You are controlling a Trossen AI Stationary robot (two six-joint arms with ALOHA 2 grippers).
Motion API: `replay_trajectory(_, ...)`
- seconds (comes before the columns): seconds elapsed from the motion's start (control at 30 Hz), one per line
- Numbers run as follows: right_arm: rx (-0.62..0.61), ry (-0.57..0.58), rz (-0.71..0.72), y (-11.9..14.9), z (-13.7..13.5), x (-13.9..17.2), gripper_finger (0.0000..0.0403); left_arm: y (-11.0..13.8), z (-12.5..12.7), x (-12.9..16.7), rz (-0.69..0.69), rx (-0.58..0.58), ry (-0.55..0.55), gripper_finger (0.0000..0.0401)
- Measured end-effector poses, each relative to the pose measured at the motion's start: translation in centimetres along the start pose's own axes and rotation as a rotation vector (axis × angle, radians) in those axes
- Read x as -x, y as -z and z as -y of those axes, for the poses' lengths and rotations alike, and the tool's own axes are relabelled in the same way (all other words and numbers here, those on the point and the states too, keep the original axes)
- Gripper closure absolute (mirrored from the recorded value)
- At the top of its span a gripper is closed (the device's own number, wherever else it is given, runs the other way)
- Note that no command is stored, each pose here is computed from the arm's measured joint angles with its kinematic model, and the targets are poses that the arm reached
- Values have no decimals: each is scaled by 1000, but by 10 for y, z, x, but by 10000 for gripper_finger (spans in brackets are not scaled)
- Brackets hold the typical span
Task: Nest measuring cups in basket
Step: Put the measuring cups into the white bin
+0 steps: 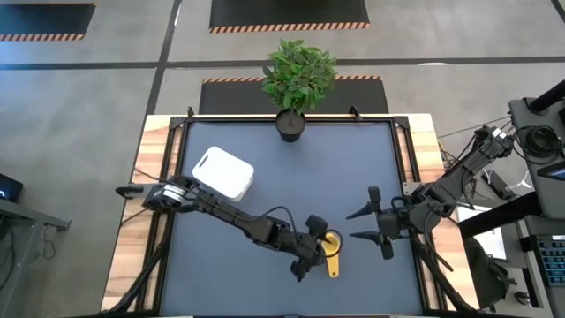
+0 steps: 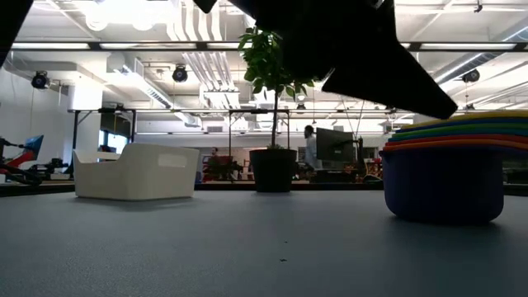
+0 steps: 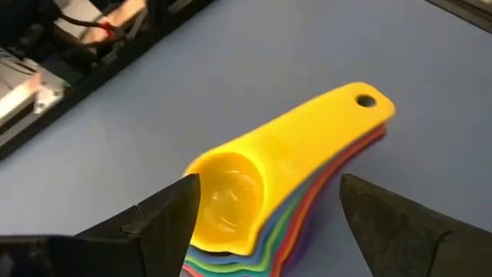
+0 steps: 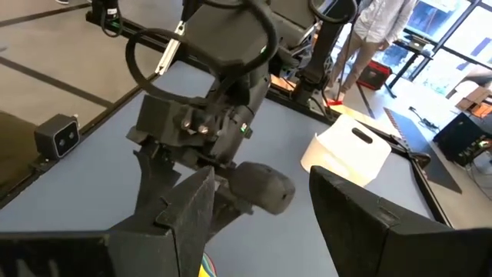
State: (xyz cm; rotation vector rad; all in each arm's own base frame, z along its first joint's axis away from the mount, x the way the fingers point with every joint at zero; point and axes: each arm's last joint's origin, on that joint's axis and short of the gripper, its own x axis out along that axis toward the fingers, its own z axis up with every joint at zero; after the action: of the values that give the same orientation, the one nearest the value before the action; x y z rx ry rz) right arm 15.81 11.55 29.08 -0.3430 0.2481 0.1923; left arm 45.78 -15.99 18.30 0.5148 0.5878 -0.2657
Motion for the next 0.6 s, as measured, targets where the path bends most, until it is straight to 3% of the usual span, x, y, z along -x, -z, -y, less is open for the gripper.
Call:
replay_trajectory(0.2, 1, 18, -4, 0, 0, 0, 199, 7, -2, -9, 8, 8, 55, 116)
replay_trajectory(0.6, 2, 18, -5, 0, 0, 0, 199, 20, -2, -21, -23, 12, 59, 117)
